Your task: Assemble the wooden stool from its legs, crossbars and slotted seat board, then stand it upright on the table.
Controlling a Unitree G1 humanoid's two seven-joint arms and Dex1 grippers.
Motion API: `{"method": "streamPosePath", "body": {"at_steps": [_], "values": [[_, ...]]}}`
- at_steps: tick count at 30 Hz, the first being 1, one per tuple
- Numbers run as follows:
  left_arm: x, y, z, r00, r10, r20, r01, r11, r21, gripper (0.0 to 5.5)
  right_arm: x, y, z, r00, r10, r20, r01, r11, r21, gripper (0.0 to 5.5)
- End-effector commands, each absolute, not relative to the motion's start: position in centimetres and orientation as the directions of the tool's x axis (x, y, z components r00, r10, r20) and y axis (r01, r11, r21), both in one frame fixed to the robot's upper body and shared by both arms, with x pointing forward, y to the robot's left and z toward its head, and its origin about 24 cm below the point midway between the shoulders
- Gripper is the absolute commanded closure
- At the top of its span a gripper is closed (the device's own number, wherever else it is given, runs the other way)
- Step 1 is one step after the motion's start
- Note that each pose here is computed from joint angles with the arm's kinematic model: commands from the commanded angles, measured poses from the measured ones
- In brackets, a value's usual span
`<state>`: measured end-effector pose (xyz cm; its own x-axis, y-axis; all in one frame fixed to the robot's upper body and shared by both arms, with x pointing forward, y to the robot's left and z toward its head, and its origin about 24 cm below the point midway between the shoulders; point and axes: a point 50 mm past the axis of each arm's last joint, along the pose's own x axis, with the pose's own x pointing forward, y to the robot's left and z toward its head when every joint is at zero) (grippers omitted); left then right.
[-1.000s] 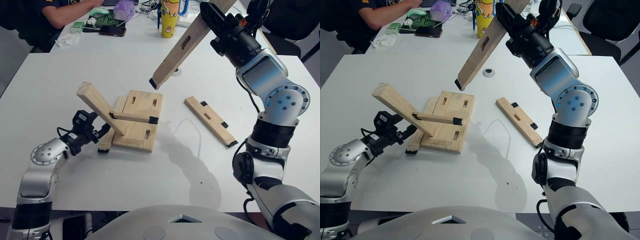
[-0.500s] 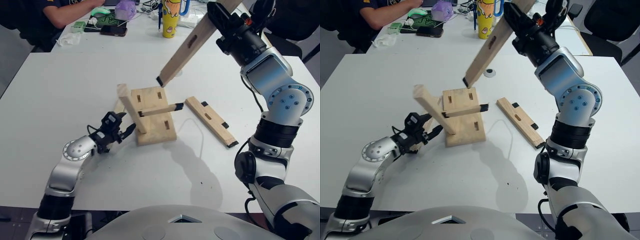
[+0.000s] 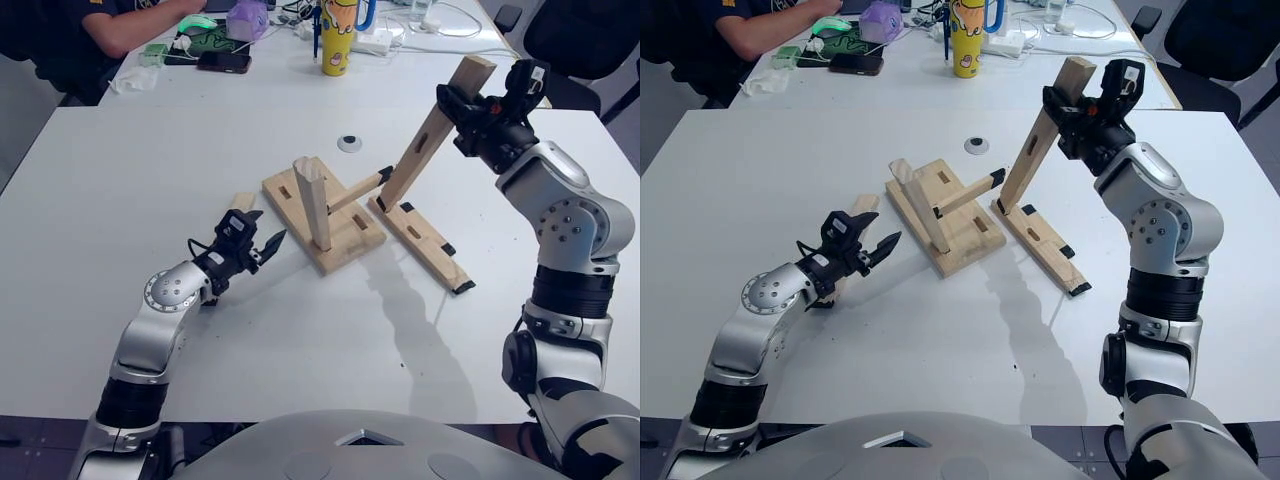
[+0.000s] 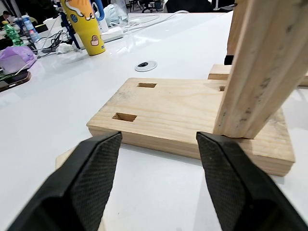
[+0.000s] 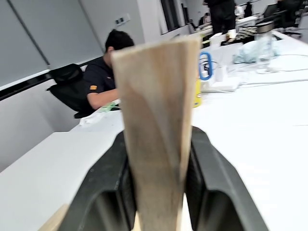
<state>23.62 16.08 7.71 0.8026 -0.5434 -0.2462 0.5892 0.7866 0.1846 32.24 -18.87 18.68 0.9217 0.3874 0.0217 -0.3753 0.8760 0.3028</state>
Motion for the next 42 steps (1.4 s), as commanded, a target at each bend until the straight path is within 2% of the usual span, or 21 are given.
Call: {"method": "streamPosePath", "body": {"at_steps": [1,7,13,21,28,42], "values": [[23.7,16.5,7.5,0.810,-0.527,-0.257,0.578,0.792,0.199,2.62,32.4,-18.3,18.6,0.909,0.414,0.053,-0.406,0.846,0.346,4.45],[23.7,16.3,7.3,0.804,-0.534,-0.260,0.586,0.786,0.197,2.62,31.5,-18.1,15.9,0.876,0.481,0.040,-0.458,0.802,0.383,4.45],[23.8,16.4,7.6,0.805,-0.537,-0.252,0.587,0.784,0.203,2.62,30.9,-18.4,14.4,0.848,0.529,0.018,-0.504,0.797,0.333,4.45],[23.8,16.3,7.8,0.803,-0.542,-0.248,0.590,0.781,0.203,2.62,30.6,-18.9,15.3,0.840,0.540,0.047,-0.522,0.784,0.336,4.45],[23.9,16.3,8.0,0.806,-0.542,-0.237,0.587,0.784,0.203,2.62,30.3,-19.3,13.7,0.868,0.496,-0.001,-0.452,0.792,0.410,4.45],[24.0,16.2,8.1,0.812,-0.539,-0.224,0.579,0.790,0.200,2.62,29.7,-20.0,14.5,0.812,0.578,0.077,-0.559,0.734,0.385,4.45]]}}
